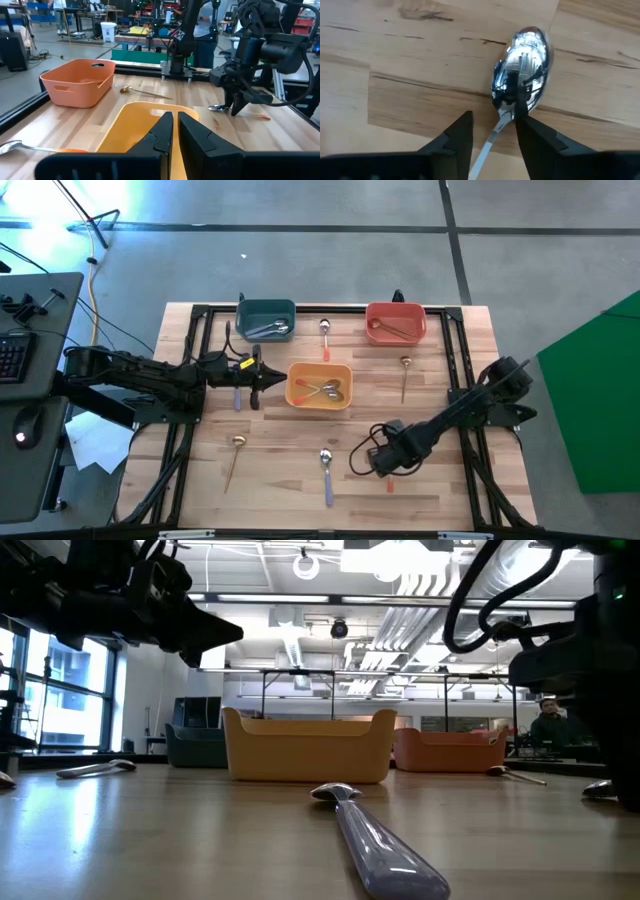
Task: Sort silverware by color (type)
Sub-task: Put the orange spoon into the yellow bin
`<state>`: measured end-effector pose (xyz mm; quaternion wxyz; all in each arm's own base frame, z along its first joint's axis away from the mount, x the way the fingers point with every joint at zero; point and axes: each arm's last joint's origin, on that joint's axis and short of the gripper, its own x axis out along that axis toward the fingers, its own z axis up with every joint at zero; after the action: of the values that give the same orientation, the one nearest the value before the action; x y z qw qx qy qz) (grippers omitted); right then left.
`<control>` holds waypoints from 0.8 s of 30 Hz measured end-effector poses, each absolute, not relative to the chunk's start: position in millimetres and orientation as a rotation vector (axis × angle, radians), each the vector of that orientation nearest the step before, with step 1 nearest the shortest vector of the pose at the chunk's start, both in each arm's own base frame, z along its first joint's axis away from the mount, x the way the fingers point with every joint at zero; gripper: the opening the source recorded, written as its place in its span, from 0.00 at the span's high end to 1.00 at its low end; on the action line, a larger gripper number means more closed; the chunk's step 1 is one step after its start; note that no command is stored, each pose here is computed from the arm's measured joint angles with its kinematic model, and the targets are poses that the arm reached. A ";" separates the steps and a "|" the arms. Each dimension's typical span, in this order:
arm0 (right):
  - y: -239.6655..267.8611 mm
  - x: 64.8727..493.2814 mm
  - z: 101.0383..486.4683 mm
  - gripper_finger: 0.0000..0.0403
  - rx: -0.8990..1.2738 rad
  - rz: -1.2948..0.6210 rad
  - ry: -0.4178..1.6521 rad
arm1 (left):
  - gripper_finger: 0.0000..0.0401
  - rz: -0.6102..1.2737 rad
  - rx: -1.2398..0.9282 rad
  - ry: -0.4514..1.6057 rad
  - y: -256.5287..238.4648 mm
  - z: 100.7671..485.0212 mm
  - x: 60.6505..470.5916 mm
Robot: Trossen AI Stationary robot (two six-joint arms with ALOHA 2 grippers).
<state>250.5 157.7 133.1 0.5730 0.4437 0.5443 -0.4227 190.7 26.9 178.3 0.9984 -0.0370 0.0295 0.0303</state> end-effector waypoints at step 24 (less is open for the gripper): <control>91.5 338.5 257.6 0.99 0.268 -0.476 1.269 | 0.96 0.199 -0.149 -0.060 33.0 194.7 182.9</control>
<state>338.5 91.5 257.6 0.7708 0.1234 0.5851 -0.2196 182.9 33.0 194.7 0.9919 -0.0741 -0.0302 0.0991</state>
